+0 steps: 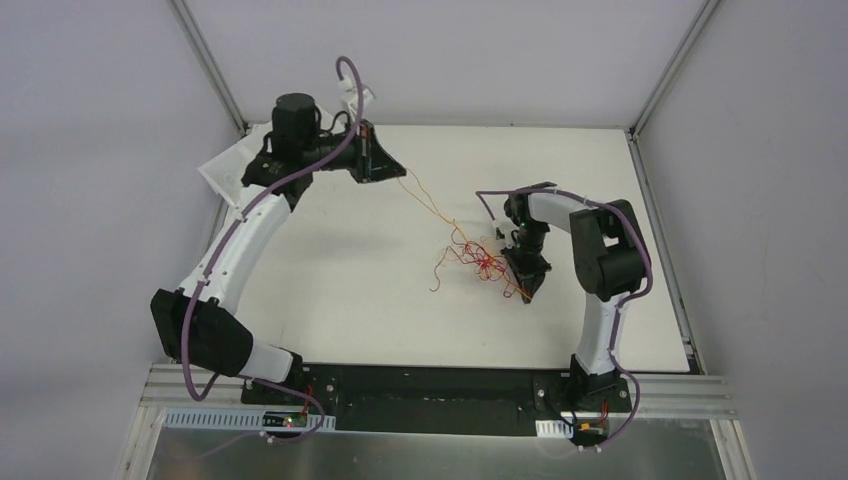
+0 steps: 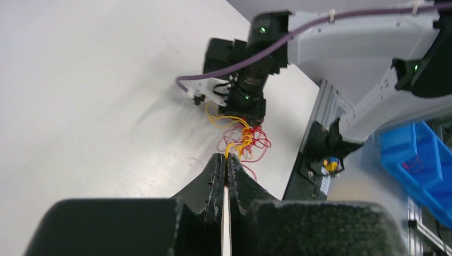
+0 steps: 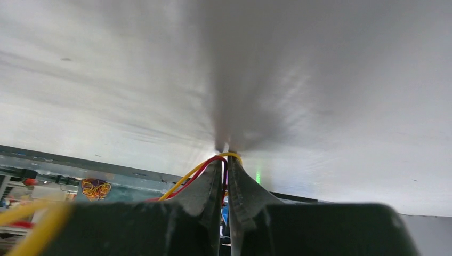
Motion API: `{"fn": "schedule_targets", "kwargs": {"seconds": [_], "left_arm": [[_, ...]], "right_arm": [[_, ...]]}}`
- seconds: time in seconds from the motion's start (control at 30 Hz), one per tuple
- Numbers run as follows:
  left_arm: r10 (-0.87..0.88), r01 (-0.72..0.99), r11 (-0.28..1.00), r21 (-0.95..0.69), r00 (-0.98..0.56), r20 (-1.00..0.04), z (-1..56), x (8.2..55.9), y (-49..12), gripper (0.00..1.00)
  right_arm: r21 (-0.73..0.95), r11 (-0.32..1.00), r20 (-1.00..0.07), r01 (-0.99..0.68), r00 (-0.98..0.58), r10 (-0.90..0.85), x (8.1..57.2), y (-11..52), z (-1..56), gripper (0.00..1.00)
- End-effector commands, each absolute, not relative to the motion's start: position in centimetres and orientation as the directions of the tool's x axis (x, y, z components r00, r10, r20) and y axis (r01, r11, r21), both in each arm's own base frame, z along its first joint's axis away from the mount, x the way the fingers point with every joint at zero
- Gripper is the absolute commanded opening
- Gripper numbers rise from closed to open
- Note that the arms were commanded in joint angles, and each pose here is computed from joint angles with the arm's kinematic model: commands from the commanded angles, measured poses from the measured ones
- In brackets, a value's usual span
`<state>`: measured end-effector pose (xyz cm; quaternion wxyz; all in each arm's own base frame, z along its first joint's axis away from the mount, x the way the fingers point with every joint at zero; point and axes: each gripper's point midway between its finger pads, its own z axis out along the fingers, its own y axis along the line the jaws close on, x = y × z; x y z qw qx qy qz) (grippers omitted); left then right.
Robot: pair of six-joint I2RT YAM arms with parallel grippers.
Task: Untangle the cables
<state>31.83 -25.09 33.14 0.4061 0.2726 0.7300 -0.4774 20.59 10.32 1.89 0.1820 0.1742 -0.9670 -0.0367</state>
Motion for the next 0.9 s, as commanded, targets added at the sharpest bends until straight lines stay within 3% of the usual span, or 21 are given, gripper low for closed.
{"fn": "schedule_targets", "kwargs": {"seconds": [0.0, 0.33, 0.47, 0.6, 0.87], "left_arm": [[-0.120, 0.811, 0.416, -0.412, -0.400, -0.909, 41.9, 32.5, -21.2, 0.00], [-0.333, 0.745, 0.576, -0.337, -0.162, -0.929, 54.5, 36.8, -11.5, 0.00], [-0.352, 0.737, 0.598, -0.315, -0.112, -0.929, 56.7, 37.6, -9.8, 0.00], [-0.363, 0.649, 0.681, -0.339, -0.103, -0.926, 55.6, 39.5, -7.4, 0.00], [-0.353, 0.454, 0.771, -0.446, -0.278, -0.894, 46.4, 43.5, -4.1, 0.00]], "right_arm": [[0.063, 0.941, 0.386, -0.333, -0.861, -0.331, 20.7, 7.1, 1.5, 0.11], [0.019, 0.939, 0.436, -0.344, -0.842, -0.317, 20.6, 4.1, 1.1, 0.16], [0.036, 0.944, 0.434, -0.327, -0.846, -0.310, 21.0, 4.3, 1.5, 0.16], [0.104, 0.949, 0.402, -0.298, -0.860, -0.314, 21.9, 5.9, 2.4, 0.17], [0.238, 0.937, 0.314, -0.257, -0.892, -0.324, 23.3, 8.9, 4.9, 0.14]]}}
